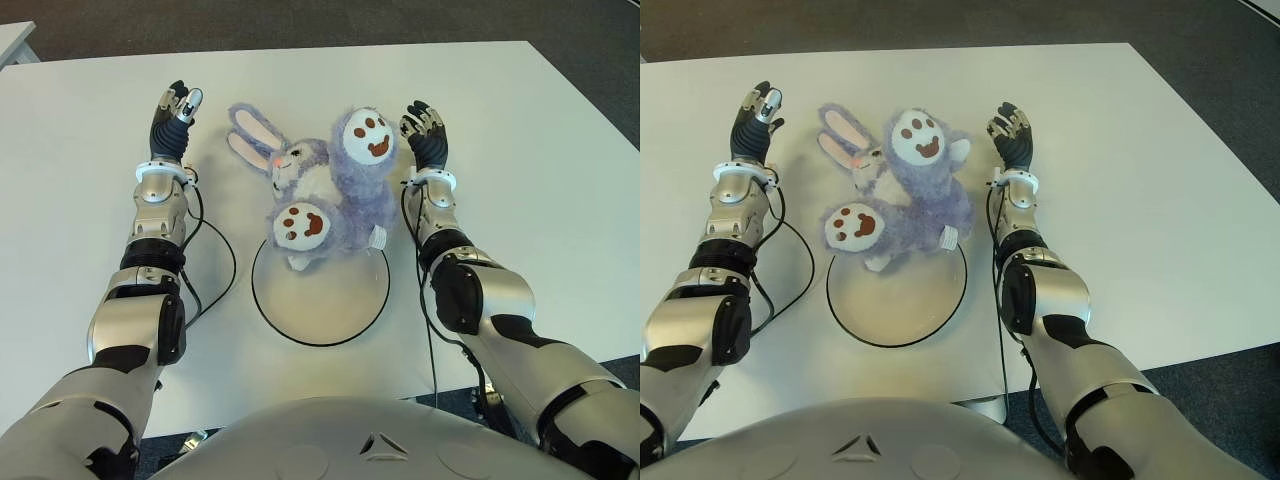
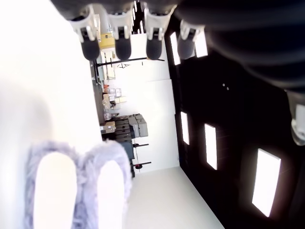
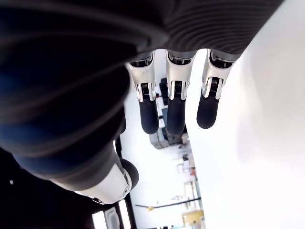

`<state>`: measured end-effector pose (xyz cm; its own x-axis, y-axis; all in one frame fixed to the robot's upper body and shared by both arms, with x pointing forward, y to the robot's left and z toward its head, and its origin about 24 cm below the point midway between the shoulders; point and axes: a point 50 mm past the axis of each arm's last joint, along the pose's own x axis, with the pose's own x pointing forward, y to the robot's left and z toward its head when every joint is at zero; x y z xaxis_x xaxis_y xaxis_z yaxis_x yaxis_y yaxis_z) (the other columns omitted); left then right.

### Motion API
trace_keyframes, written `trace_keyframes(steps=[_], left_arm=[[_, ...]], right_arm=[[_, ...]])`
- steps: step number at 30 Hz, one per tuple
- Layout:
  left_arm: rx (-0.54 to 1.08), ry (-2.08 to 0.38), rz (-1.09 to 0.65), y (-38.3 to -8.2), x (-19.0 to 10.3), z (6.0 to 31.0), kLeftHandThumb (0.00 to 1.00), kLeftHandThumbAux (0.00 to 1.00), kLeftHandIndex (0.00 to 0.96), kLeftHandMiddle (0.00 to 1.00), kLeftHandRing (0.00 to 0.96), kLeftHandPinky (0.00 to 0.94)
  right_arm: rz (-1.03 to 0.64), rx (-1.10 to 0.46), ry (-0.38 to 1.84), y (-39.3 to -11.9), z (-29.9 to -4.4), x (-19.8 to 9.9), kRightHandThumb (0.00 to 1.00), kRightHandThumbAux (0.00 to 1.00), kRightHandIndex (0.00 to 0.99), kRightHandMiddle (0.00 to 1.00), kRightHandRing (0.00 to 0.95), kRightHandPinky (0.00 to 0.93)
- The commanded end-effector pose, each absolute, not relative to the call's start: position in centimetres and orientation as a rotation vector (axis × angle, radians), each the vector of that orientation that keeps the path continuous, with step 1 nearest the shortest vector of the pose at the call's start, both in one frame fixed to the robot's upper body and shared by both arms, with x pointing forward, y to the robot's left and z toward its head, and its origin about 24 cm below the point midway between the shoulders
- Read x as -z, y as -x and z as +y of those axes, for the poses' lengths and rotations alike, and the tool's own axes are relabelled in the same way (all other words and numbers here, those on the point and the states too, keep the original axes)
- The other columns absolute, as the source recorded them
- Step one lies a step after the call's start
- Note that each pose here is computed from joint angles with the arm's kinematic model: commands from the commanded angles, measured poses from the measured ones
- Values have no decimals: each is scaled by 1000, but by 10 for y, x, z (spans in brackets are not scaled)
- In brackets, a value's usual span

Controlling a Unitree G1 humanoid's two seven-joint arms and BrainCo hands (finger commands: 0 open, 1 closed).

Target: Put the doll into the plate.

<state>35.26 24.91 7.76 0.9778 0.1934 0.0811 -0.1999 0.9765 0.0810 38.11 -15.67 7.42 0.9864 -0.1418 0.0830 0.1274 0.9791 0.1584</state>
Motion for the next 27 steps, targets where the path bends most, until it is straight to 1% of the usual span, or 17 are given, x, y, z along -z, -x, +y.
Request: trace_keyframes(steps=[1, 11, 16, 27], left_arm=[[-196, -72, -50, -353, -72, 245, 0, 399, 0, 19, 0, 0], [-202, -66, -24, -353, -64, 242, 0, 401, 0, 28, 0, 0], [-207, -58, -3, -352, -59, 242, 0, 403, 0, 39, 5, 0], [-207, -47, 14, -351, -55, 241, 0, 402, 0, 30, 2, 0]], right_arm=[[-96, 131, -157, -380, -154, -73, 400, 881, 153, 182, 174, 198], [-100, 128, -159, -380, -153, -73, 383, 886, 138, 173, 173, 207], [-96, 128, -154, -380, -152, -72, 322, 877, 133, 163, 166, 203], [-95, 124, -154, -379, -152, -71, 297, 877, 124, 153, 156, 193]])
